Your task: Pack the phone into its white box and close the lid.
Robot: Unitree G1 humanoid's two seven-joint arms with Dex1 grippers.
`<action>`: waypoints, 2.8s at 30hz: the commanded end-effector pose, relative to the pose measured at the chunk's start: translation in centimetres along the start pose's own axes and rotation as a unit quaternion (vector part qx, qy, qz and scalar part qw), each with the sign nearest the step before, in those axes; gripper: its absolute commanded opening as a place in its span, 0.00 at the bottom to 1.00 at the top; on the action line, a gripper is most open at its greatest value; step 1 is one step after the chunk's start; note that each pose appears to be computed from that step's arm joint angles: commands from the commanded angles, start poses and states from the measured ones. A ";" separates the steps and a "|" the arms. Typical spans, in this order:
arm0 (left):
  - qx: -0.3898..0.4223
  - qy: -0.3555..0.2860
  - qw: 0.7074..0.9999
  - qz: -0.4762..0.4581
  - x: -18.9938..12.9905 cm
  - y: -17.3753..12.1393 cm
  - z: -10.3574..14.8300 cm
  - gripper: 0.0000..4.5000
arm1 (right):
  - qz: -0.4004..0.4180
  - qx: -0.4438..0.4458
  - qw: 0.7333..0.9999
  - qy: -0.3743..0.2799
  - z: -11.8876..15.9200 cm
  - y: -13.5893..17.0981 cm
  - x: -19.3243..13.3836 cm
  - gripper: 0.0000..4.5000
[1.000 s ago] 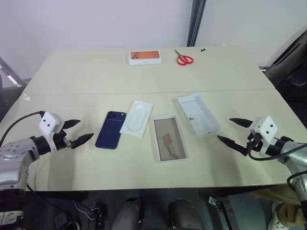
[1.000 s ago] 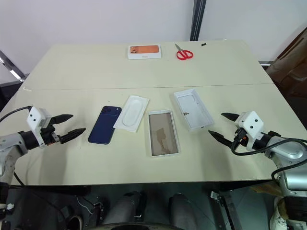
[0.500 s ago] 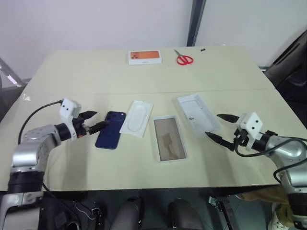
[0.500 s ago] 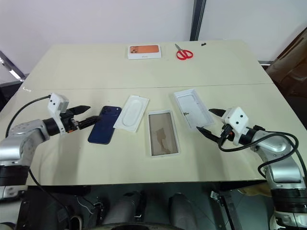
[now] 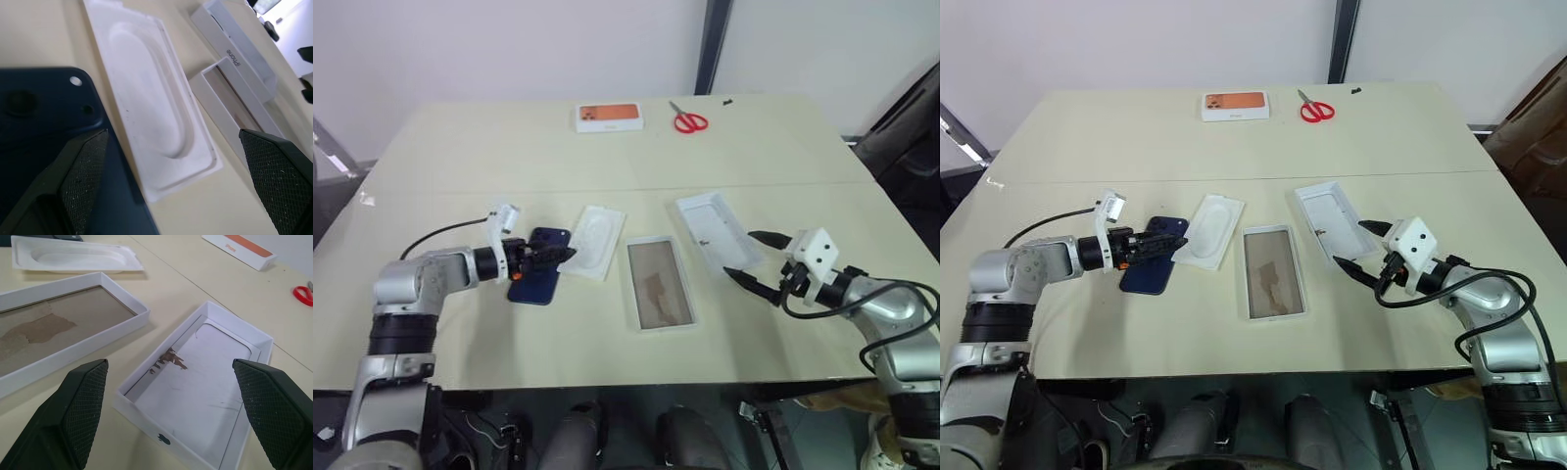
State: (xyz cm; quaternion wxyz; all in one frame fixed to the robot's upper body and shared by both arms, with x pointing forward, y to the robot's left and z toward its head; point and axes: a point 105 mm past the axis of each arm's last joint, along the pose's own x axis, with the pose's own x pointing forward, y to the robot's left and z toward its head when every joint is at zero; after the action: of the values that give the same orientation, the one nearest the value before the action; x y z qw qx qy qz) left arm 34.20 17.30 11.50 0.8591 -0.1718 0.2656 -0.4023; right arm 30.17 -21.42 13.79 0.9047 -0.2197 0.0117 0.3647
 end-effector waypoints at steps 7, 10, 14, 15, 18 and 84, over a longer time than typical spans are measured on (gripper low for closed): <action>-0.016 0.032 0.999 0.024 1.1 0.6 -0.5 1.00 | -0.013 -0.023 1.000 -0.016 1.3 -0.3 -0.3 0.95; -0.046 0.039 0.998 0.006 2.0 -0.1 -0.7 1.00 | -0.014 -0.024 0.999 -0.019 1.4 -0.3 -0.1 0.95; -0.052 0.050 0.997 -0.010 2.7 -0.9 -1.1 1.00 | -0.015 -0.025 0.999 -0.023 1.6 -0.3 0.2 0.95; -0.051 0.052 0.997 -0.012 2.8 -1.0 -1.2 1.00 | -0.015 -0.025 0.999 -0.024 1.6 -0.3 0.2 0.95; -0.050 0.054 0.997 -0.013 2.8 -1.0 -1.3 1.00 | -0.017 -0.025 0.999 -0.024 1.6 -0.3 0.2 0.95; -0.182 -0.015 0.983 -0.011 1.5 -1.8 1.6 0.00 | 0.368 -0.041 0.927 0.064 0.3 11.3 4.7 0.76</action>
State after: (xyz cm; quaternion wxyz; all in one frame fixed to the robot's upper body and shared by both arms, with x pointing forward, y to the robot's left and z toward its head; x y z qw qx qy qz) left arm 35.03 15.14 12.10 0.8115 -0.3311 0.3407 -0.3403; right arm 25.86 -11.33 8.24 0.7011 -0.2452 0.1535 0.6518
